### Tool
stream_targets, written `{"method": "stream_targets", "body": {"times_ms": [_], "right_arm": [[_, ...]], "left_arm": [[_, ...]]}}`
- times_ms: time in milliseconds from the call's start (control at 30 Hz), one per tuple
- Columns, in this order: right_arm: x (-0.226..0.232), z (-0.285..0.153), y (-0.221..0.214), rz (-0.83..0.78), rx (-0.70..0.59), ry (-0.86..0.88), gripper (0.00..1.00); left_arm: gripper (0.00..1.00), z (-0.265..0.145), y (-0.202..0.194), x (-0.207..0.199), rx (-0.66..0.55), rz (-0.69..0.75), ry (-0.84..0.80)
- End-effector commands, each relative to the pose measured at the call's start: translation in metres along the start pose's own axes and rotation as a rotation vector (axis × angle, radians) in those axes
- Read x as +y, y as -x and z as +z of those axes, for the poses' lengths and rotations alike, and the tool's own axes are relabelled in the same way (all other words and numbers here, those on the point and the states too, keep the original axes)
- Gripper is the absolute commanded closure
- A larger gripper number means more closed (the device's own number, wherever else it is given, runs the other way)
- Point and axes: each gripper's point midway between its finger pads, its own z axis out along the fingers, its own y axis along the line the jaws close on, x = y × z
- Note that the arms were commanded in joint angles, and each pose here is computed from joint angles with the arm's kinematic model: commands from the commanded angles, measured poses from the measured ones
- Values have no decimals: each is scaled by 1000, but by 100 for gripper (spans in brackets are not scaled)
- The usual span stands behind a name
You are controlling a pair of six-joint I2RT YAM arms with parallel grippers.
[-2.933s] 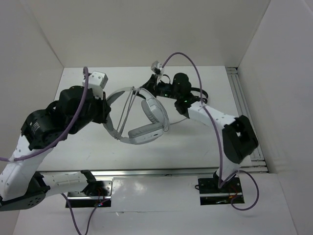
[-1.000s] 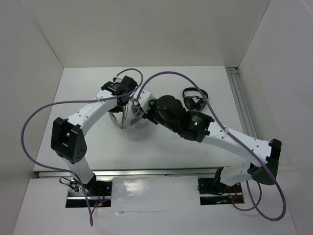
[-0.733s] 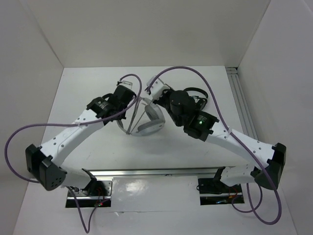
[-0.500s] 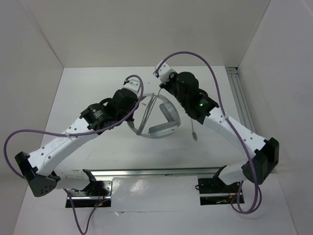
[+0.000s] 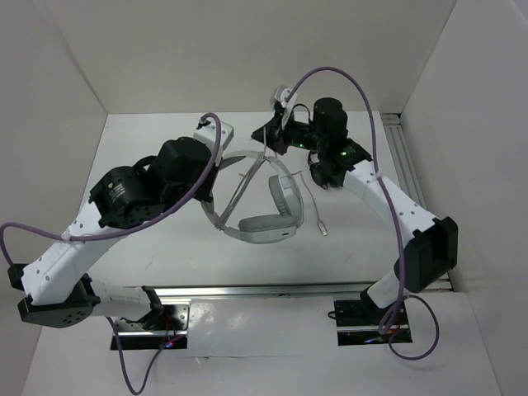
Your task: Wrap the headphones
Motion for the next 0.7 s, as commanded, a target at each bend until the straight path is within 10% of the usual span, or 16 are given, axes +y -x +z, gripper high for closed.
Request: {"method": "stream_targets", "body": {"times_ms": [0,200,367,667], "right_arm": [[54,32,-21,214,-61,289,85],[105,75,-53,337,-78,440,85],[147,96,-62,414,-176,581,61],[199,123,-124,586,-127,692,62]], "left_arm": [[100,-23,16,-17,-40,16,-139],[100,-43,50,5,-165,-134,-56],[100,-58,71,16,-244,-189,-37],[100,-84,111,79,-376,-345,236]]}}
